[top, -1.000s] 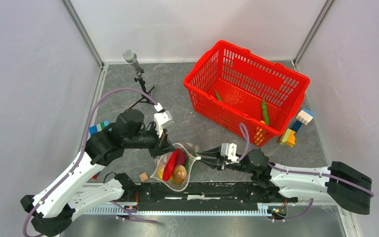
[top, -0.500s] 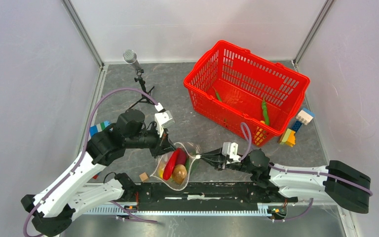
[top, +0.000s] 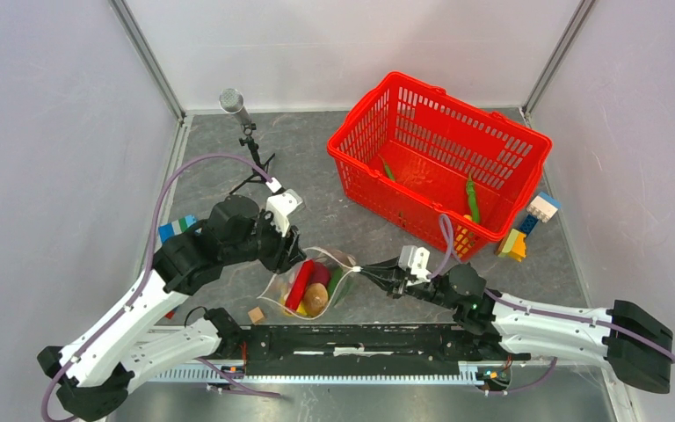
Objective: Place the food in the zip-top bag and seal the zipper
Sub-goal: Zip the zipper food storage bag at the center of the board.
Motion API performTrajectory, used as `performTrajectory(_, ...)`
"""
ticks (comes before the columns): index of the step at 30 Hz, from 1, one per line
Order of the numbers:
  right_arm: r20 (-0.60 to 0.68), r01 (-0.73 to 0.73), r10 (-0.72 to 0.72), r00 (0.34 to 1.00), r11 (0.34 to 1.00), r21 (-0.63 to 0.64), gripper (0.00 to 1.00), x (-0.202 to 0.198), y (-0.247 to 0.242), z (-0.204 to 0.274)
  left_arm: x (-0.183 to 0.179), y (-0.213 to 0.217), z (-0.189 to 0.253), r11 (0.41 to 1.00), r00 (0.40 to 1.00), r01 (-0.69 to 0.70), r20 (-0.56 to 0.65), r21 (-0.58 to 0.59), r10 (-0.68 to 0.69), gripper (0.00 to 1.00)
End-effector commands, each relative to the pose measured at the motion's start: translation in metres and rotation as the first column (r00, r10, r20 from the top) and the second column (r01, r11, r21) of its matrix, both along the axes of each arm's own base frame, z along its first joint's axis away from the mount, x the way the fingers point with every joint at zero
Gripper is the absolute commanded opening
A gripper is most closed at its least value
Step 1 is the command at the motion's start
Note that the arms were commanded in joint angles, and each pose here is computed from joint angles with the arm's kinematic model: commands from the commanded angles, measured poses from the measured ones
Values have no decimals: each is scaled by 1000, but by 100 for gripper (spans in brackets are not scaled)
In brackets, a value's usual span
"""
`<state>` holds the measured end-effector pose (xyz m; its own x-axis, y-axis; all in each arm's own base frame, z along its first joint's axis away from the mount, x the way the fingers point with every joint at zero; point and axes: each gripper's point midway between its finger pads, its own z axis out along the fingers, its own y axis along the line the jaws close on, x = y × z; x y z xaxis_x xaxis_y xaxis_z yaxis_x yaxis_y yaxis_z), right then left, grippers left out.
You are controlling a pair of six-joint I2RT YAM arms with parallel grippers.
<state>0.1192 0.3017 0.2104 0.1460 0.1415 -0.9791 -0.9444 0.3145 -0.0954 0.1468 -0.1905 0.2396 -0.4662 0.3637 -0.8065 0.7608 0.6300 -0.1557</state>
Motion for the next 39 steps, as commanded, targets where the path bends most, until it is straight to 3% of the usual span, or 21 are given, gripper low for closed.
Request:
performTrajectory(1, -20, 45, -46, 999, 998, -37, 0, 8, 0, 4, 10, 11, 15, 998, 997, -62, 51, 24, 60, 58)
performTrajectory(4, -29, 28, -29, 999, 999, -24, 0, 7, 4, 14, 10, 6, 48, 997, 992, -47, 115, -58, 54, 78)
performTrajectory(8, -43, -3, 2, 999, 1000, -27, 0, 3, 9, 21, 4, -8, 91, 983, 977, 58, 212, -173, -20, 85)
performTrajectory(12, -69, -28, 28, 997, 1000, -1, 0, -2, 11, 29, -14, -45, 106, 925, 949, 279, 221, -258, -225, 85)
performTrajectory(17, -71, -42, 42, 997, 999, 6, 0, -4, 11, 32, -17, -77, 96, 882, 917, 390, 205, -265, -343, 80)
performTrajectory(22, -78, -32, 32, 996, 999, -2, 0, -3, 11, 27, -34, -103, 80, 872, 875, 460, 250, -167, -414, 78)
performTrajectory(25, -78, -25, 25, 997, 1000, -3, 0, -2, 10, 26, -44, -112, 62, 874, 868, 475, 218, -103, -446, 78)
performTrajectory(39, -107, 2, -1, 994, 1000, 8, 0, 7, 6, 19, -30, -112, 12, 931, 896, 342, 255, 128, -364, 71)
